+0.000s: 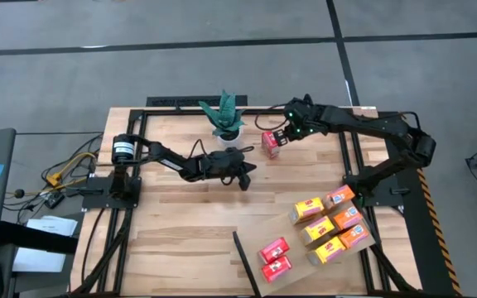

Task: Stack cereal on shelf
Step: Put the red cereal box on the shelf aligned with the other red cereal boxes

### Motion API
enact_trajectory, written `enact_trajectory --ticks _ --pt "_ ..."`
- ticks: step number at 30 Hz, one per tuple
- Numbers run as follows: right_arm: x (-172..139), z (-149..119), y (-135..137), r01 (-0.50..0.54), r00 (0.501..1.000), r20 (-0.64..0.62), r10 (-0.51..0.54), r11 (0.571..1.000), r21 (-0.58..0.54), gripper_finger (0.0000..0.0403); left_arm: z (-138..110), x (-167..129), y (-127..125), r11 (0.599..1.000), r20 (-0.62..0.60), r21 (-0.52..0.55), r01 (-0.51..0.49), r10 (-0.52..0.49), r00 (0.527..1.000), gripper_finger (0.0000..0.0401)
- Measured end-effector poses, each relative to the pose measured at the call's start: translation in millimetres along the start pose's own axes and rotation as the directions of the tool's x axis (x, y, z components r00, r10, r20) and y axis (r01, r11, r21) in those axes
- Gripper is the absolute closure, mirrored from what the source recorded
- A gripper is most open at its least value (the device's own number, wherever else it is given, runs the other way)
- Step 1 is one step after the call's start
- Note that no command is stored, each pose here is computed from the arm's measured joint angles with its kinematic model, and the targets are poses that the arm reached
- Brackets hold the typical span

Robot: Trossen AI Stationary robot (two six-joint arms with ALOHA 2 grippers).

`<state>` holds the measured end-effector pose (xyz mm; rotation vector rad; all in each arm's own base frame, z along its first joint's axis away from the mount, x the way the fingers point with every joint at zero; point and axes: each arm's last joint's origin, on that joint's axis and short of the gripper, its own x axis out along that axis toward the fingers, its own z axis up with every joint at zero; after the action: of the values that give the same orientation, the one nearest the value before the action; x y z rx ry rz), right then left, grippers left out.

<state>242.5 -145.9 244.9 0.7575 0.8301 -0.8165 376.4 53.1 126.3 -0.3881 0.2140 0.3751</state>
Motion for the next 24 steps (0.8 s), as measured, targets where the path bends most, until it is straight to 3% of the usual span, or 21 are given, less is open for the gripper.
enact_trajectory --ticks 10,24 --pt "7 -4 2 -0.055 0.998 0.018 0.054 0.998 0.025 0.0398 7 3 16 0.998 0.033 -0.003 -0.069 0.069 0.997 0.0401" --pt "6 -4 4 -0.074 0.997 0.018 0.073 0.997 0.037 0.0398 19 6 12 0.999 0.107 -0.012 -0.049 0.051 0.993 0.0401"
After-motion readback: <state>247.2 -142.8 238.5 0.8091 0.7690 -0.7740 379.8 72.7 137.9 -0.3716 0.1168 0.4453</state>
